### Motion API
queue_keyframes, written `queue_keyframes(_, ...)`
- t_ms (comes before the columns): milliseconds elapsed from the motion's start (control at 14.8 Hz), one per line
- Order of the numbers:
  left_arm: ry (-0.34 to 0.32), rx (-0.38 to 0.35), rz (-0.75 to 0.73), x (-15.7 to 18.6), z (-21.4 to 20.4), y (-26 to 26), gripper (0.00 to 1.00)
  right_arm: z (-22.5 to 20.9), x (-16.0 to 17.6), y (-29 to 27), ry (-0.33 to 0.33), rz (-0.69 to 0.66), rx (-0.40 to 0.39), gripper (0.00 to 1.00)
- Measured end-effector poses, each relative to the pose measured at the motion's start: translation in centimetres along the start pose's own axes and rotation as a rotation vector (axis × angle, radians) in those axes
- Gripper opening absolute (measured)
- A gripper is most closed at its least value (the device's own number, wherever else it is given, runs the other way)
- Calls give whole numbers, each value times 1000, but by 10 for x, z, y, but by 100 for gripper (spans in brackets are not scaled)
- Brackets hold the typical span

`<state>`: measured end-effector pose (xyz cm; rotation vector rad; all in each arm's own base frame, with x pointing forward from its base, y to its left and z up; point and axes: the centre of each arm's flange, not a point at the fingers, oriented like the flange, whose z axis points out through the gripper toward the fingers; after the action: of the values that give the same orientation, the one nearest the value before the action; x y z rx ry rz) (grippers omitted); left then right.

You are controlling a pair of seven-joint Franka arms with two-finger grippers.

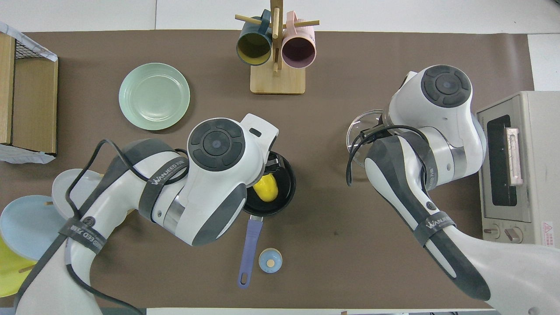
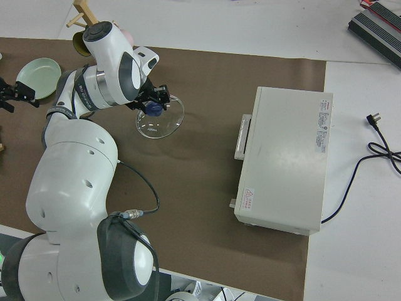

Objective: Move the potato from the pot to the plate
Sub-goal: 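Set the lid down near the toaster while the left gripper reaches the pot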

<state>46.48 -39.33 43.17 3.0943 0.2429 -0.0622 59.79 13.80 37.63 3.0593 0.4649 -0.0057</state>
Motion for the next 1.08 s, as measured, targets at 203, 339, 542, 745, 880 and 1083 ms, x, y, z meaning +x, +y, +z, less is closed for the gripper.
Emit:
queue_keyframes(203,0,1,3,3,19,6,100,16,-13,26,18,27,1,66)
queue_keyframes(339,0,1,10,2,29,8,100,24,-20,36,17,48,5,66)
queue_keyframes(542,6,-3,45,5,38,6,100,38,-33,53,3,81,8,66)
queue_keyframes(745,5,1,60,3,54,0,100,52,-46,54,-15,85,11,66)
queue_keyframes(880,6,1,61,1,64,-2,100,53,-50,52,-6,84,11,69)
queue_keyframes(1083,-1,8,59,-1,76,-3,100,47,-51,52,4,83,10,89)
